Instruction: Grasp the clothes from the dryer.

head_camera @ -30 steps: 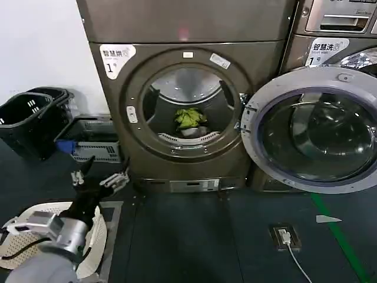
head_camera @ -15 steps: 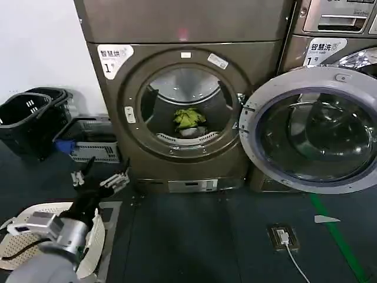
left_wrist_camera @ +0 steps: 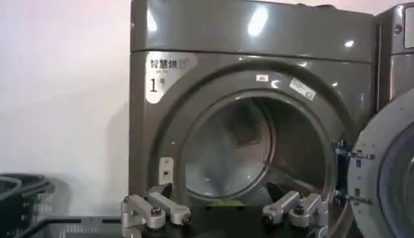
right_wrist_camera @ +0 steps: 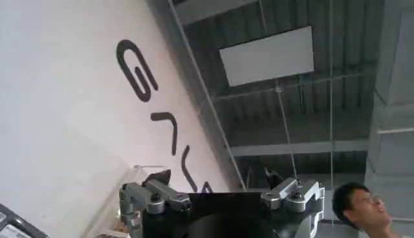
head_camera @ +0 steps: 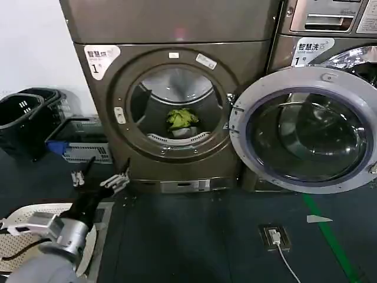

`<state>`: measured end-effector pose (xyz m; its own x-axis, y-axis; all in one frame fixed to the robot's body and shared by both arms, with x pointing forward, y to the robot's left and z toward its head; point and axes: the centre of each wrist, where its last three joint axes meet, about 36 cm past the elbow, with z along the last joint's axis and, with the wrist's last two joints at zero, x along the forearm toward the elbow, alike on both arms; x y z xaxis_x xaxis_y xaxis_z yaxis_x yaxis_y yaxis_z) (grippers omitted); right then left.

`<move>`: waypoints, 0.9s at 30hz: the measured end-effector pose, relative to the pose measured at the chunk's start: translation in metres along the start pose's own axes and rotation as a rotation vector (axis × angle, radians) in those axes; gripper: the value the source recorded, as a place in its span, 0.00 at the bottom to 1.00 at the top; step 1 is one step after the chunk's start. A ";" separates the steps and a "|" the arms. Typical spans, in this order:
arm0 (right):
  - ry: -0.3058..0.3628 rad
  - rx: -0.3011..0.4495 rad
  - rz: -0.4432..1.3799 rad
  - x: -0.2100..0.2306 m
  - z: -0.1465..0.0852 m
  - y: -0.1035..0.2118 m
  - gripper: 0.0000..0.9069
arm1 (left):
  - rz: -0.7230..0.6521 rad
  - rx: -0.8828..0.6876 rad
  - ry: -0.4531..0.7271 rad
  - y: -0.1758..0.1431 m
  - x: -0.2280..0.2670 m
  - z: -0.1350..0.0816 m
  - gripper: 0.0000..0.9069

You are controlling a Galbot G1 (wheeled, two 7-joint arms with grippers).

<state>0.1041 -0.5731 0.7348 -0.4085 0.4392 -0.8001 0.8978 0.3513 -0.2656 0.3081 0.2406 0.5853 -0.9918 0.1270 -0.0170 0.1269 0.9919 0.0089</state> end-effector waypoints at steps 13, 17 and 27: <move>0.000 -0.001 -0.001 0.000 0.000 0.000 1.00 | 0.001 0.001 -0.001 0.000 0.000 0.000 1.00; 0.000 -0.003 -0.002 0.000 0.000 0.001 1.00 | 0.002 0.001 -0.003 0.000 0.000 0.000 1.00; -0.002 -0.003 -0.004 0.000 -0.001 0.001 1.00 | 0.002 0.002 -0.006 0.000 0.000 0.000 1.00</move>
<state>0.1050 -0.5722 0.7351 -0.4119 0.4361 -0.8001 0.8956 0.3557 -0.2671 0.3081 0.2402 0.5858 -0.9914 0.1288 -0.0227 0.1287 0.9917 0.0074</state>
